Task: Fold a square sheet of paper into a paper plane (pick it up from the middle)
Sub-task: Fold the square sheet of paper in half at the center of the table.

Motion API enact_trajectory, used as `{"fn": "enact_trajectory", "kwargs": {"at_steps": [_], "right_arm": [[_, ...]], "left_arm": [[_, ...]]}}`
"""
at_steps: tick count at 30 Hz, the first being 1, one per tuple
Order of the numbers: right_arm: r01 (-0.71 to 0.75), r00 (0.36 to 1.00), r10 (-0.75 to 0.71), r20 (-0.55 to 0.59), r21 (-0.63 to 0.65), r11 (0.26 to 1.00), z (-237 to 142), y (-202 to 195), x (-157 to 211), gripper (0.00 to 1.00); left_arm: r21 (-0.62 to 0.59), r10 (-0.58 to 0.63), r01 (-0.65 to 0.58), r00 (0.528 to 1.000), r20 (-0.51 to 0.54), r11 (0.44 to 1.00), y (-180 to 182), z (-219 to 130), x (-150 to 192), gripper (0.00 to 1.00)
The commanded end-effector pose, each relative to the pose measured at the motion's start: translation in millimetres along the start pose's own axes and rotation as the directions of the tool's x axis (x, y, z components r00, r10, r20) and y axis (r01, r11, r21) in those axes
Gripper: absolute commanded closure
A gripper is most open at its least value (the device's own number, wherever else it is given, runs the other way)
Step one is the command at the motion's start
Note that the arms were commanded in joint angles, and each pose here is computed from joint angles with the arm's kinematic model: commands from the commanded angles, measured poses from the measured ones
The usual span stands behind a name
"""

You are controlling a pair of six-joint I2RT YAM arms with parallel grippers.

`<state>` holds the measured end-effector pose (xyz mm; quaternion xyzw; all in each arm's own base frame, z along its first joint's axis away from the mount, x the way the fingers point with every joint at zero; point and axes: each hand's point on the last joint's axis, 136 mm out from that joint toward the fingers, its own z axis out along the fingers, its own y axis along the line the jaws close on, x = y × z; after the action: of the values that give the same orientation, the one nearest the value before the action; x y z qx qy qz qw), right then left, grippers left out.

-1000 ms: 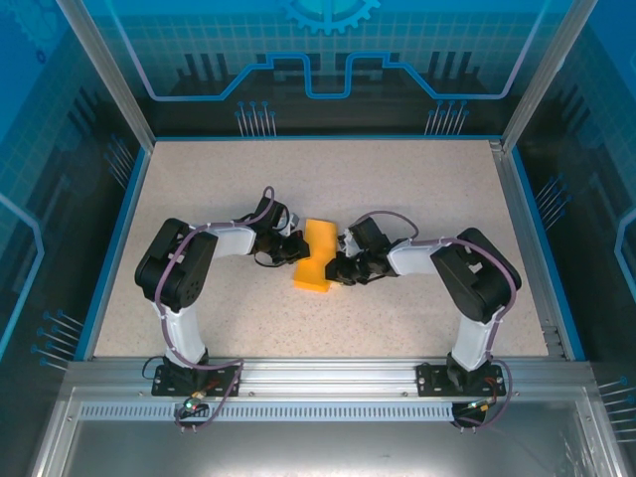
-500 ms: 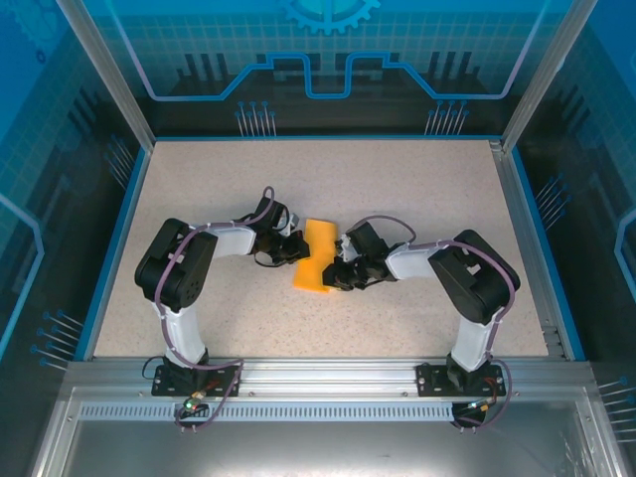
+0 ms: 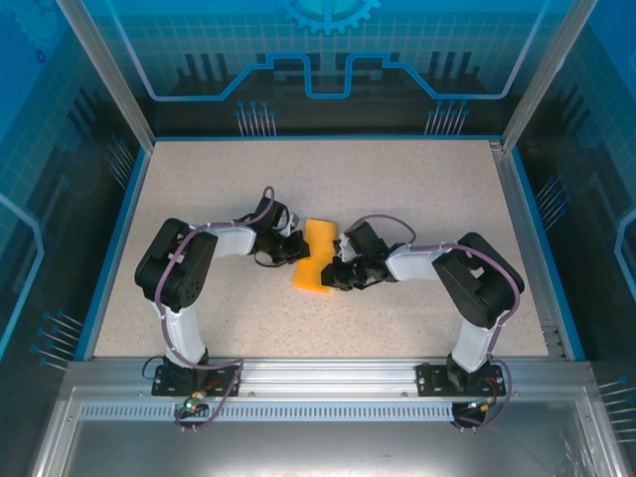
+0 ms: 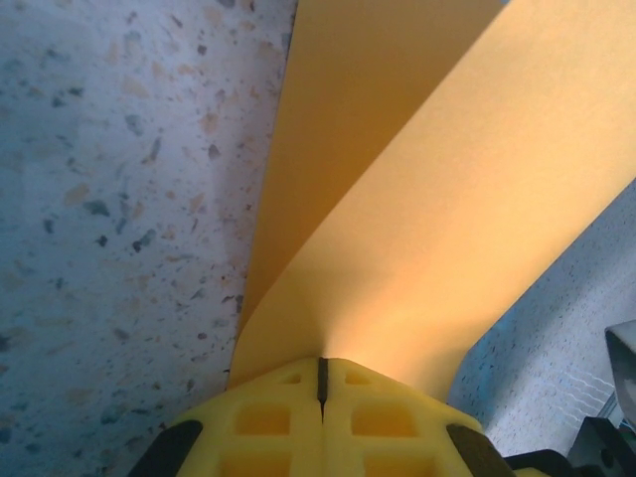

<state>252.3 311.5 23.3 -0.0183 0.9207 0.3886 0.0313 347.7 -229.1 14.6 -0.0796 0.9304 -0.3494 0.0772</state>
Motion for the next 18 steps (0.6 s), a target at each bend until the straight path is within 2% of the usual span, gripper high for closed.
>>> {"fn": "enact_trajectory", "kwargs": {"at_steps": [1,9,18], "right_arm": [[-0.003,1.000,0.004,-0.027,0.021,1.000,6,-6,13,0.86],[-0.034,0.997,0.042,-0.062,0.113,0.993,16,-39,31,0.86],[0.016,1.000,-0.016,-0.020,0.010,1.000,2,-3,19,0.86]], "left_arm": [[-0.048,-0.010,0.007,0.998,-0.062,0.999,16,9,17,1.00],[-0.049,-0.009,0.006,0.998,-0.061,0.999,16,8,16,1.00],[-0.051,-0.010,0.007,0.998,-0.062,0.999,16,8,17,1.00]]}}
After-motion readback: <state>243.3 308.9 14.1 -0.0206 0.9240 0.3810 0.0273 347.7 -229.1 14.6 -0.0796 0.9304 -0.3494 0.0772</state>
